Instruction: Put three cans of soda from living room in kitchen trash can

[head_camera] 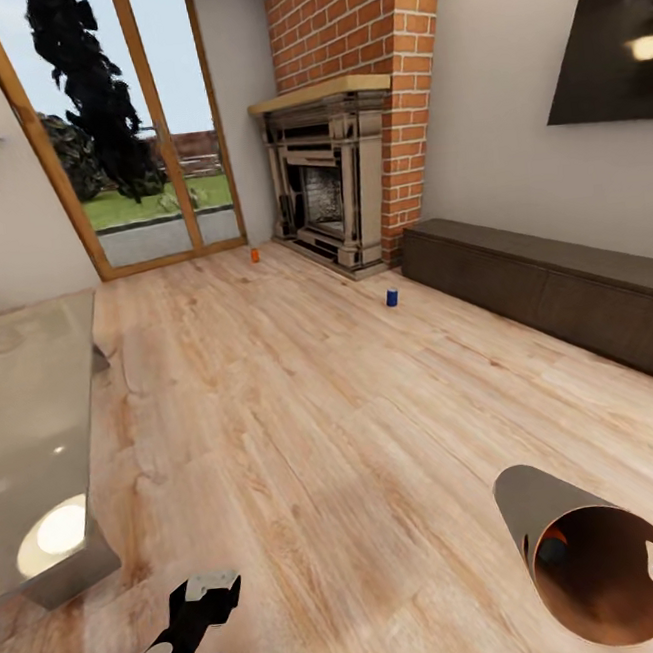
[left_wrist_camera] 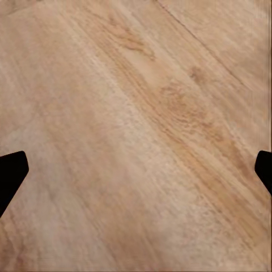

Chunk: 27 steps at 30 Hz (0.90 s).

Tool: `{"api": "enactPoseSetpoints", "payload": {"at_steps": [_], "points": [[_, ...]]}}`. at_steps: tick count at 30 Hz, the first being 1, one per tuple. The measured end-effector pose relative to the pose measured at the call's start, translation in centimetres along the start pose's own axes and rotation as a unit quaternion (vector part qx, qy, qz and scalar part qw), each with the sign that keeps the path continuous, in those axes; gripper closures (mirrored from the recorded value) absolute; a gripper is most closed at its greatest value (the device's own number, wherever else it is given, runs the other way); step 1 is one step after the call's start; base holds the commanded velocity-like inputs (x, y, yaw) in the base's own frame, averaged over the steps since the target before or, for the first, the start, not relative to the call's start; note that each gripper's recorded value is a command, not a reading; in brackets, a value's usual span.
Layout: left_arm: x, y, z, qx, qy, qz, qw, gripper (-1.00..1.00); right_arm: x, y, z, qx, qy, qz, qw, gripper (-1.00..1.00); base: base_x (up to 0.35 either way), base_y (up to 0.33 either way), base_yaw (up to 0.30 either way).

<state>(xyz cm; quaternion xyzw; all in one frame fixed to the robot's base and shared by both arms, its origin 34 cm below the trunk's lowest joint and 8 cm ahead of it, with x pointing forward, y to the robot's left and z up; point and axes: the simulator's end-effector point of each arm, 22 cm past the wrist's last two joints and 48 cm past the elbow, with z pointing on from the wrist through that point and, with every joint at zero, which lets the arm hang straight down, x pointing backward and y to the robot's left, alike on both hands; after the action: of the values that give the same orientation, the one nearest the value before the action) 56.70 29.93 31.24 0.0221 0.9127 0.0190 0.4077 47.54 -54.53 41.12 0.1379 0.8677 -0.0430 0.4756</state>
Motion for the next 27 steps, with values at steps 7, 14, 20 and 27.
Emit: {"api": "enactPoseSetpoints", "payload": {"at_steps": [7, 14, 20, 27], "points": [[-0.03, -0.8, 0.07, 0.007, -0.003, 0.026, 0.9996, -1.0, 0.12, 0.02, 0.04, 0.0, 0.001, -0.001, 1.0, 1.0, 0.292, -0.078, -0.134], [0.16, -0.82, 0.12, 0.007, -0.001, 0.026, 0.9996, -1.0, 0.28, 0.0, 0.08, 0.001, 0.003, -0.001, 1.0, 1.0, 0.322, -0.006, -0.161], [0.21, -0.87, 0.13, 0.008, -0.001, 0.026, 0.9996, -1.0, 0.33, 0.05, 0.08, 0.0, 0.004, -0.001, 1.0, 1.0, 0.325, -0.001, -0.023], [0.2, -0.87, 0.13, 0.007, -0.001, 0.026, 0.9996, -1.0, 0.38, 0.09, 0.09, 0.0, 0.004, 0.0, 1.0, 1.0, 0.325, 0.0, -0.002]]}}
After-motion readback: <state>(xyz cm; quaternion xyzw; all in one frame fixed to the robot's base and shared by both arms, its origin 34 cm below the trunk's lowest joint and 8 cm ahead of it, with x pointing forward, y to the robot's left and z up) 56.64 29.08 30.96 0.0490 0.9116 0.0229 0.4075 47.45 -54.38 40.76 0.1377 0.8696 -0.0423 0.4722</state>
